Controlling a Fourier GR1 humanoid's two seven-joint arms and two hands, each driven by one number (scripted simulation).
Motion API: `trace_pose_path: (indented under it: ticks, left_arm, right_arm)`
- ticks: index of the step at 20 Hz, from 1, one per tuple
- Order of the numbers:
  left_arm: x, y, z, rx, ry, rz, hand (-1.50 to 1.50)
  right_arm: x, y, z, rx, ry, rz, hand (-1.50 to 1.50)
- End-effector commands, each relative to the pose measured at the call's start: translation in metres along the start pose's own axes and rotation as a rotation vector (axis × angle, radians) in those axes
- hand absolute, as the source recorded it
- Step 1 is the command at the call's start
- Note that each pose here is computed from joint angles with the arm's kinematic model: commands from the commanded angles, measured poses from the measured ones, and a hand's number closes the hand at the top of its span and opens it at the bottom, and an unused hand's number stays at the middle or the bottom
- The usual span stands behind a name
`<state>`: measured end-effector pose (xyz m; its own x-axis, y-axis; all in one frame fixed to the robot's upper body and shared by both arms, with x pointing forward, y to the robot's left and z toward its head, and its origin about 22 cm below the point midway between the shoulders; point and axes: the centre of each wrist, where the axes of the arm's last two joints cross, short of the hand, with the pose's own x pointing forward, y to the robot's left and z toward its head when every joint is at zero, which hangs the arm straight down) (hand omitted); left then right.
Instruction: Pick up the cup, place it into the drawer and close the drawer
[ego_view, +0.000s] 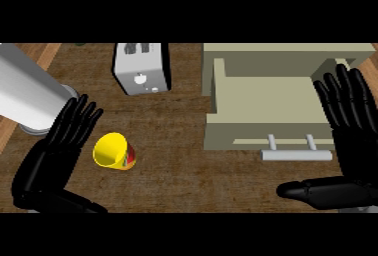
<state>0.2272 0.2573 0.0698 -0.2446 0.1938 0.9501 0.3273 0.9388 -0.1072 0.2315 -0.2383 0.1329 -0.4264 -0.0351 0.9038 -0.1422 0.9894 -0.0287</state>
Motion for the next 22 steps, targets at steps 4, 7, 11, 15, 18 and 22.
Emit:
trace_pose_path:
  ticks: [4, 7, 11, 15, 18, 22]
  left_arm:
    - [-0.035, 0.019, 0.011, 0.053, 0.059, -0.035, -1.5]
    - [-0.046, 0.032, 0.013, 0.082, 0.066, -0.067, -1.5]
    - [-0.071, 0.056, 0.016, 0.102, 0.071, -0.052, -1.5]
    - [-0.077, 0.046, 0.018, 0.084, 0.101, -0.07, -1.5]
    - [-0.1, 0.059, 0.046, 0.07, 0.128, -0.05, -1.5]
    - [-0.113, 0.062, 0.022, 0.091, 0.123, -0.068, -1.5]
  right_arm:
    - [0.01, -0.016, -0.01, -0.01, -0.005, -0.014, -1.5]
    - [0.01, 0.016, 0.002, -0.018, -0.002, -0.005, -1.5]
    - [-0.002, 0.005, 0.013, 0.004, 0.002, -0.012, -1.5]
    - [0.014, -0.005, -0.008, 0.017, 0.009, 0.005, -1.5]
    - [-0.005, 0.008, 0.003, 0.025, 0.008, -0.006, -1.5]
    - [0.006, 0.006, -0.01, 0.004, -0.017, -0.009, -1.5]
